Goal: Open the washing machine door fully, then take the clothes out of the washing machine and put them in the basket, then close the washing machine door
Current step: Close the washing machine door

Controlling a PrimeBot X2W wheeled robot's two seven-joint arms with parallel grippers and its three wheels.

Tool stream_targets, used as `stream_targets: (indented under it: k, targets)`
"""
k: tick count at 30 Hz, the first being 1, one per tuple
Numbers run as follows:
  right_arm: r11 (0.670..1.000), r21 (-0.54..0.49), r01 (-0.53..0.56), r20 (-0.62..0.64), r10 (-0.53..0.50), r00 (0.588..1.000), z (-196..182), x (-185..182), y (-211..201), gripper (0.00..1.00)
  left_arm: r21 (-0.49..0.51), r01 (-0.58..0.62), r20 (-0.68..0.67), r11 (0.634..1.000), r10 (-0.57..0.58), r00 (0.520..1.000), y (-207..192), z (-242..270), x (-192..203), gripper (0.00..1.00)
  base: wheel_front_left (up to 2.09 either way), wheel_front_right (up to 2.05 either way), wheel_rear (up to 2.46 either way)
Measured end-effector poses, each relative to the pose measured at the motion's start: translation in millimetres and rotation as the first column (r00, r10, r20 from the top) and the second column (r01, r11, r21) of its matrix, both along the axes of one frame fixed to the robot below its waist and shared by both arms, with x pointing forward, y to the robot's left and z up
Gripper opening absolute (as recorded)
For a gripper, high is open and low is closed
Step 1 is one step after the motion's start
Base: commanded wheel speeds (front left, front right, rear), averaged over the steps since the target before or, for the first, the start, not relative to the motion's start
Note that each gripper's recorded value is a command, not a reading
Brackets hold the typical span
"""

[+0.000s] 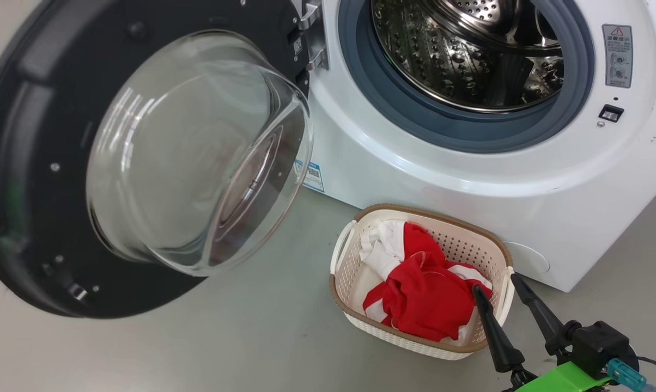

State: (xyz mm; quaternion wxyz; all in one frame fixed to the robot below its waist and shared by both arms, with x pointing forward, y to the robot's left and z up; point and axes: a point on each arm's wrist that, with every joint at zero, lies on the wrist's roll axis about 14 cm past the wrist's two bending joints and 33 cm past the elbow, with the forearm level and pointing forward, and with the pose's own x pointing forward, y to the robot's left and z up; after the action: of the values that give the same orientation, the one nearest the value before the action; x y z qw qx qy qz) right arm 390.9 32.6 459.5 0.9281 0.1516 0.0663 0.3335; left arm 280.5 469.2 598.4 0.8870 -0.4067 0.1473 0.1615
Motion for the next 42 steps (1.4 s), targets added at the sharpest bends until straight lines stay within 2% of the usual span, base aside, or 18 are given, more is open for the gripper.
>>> stream_targets:
  k: [10, 18, 27, 42]
  targets:
    - [1.000, 0.006, 0.015, 0.003, -0.015, 1.000, 3, -1, -3, 1.00, -0.023, 0.203, 0.006, 0.979, -0.203, 0.979, -51, -9, 8, 0.00, 0.00, 0.00, 0.00]
    - [0.999, 0.006, 0.033, 0.002, -0.033, 0.999, 3, 0, -9, 1.00, -0.010, 0.293, 0.044, 0.956, -0.292, 0.955, -76, -1, 19, 0.00, 0.00, 0.00, 0.00]
    - [0.997, 0.007, 0.074, -0.001, -0.074, 0.997, 2, 2, -22, 1.00, 0.049, 0.446, 0.114, 0.894, -0.449, 0.886, -128, 16, 46, 0.00, 0.00, 0.00, 0.00]
    - [0.986, 0.003, 0.167, -0.014, -0.167, 0.986, -2, 6, -51, 1.00, 0.139, 0.600, 0.230, 0.788, -0.615, 0.754, -214, 34, 92, 0.00, 0.00, 0.00, 0.00]
